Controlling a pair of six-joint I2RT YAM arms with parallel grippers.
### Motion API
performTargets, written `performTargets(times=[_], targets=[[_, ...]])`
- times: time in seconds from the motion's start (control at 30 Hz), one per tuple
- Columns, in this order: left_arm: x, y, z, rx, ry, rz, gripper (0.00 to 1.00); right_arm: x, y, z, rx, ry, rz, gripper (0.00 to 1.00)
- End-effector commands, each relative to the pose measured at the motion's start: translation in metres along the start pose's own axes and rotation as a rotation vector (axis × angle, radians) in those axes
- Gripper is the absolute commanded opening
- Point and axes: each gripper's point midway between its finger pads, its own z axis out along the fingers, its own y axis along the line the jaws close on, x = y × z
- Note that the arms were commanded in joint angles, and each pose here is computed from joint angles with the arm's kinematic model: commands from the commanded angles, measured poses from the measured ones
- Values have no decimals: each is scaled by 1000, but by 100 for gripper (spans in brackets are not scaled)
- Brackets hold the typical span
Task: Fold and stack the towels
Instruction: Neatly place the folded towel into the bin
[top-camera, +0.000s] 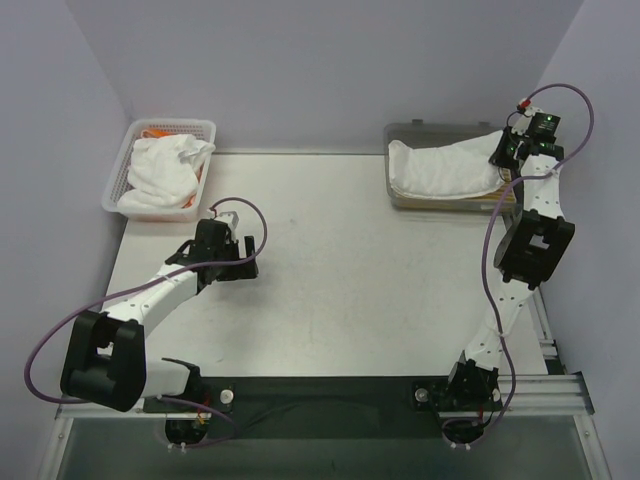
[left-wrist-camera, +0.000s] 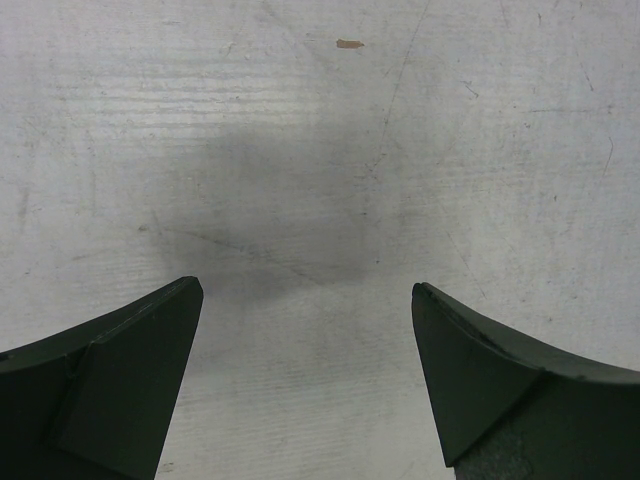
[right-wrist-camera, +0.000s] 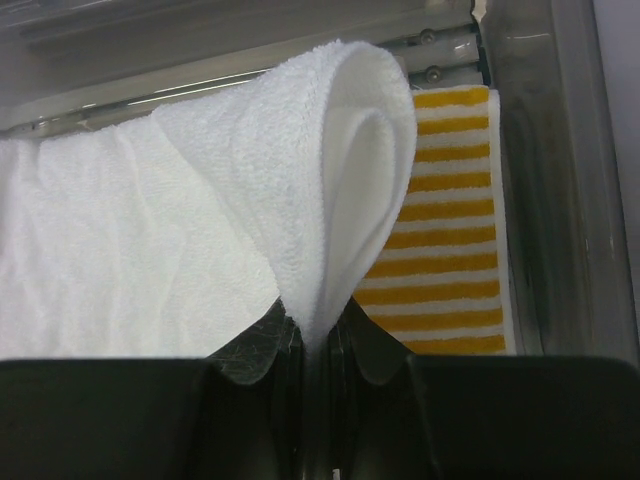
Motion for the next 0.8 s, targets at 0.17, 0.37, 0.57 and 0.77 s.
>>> performTargets(times=[0.17,0.37,0.57,0.77], targets=[[-16,-8,0,29,-46,18,98,-48,-9,-25,50,-131,-46,2],[-16,-9,-1,33,-46,18,98,-59,-10,-34,63,-160,-55,2],[-16,-10,-1,35,-45,16,97,-56,-13,-35,70,-155,-51,3],[-16,-11,-1,37,-45,20,97,-56,-19,-37,97,-156,-49,3]])
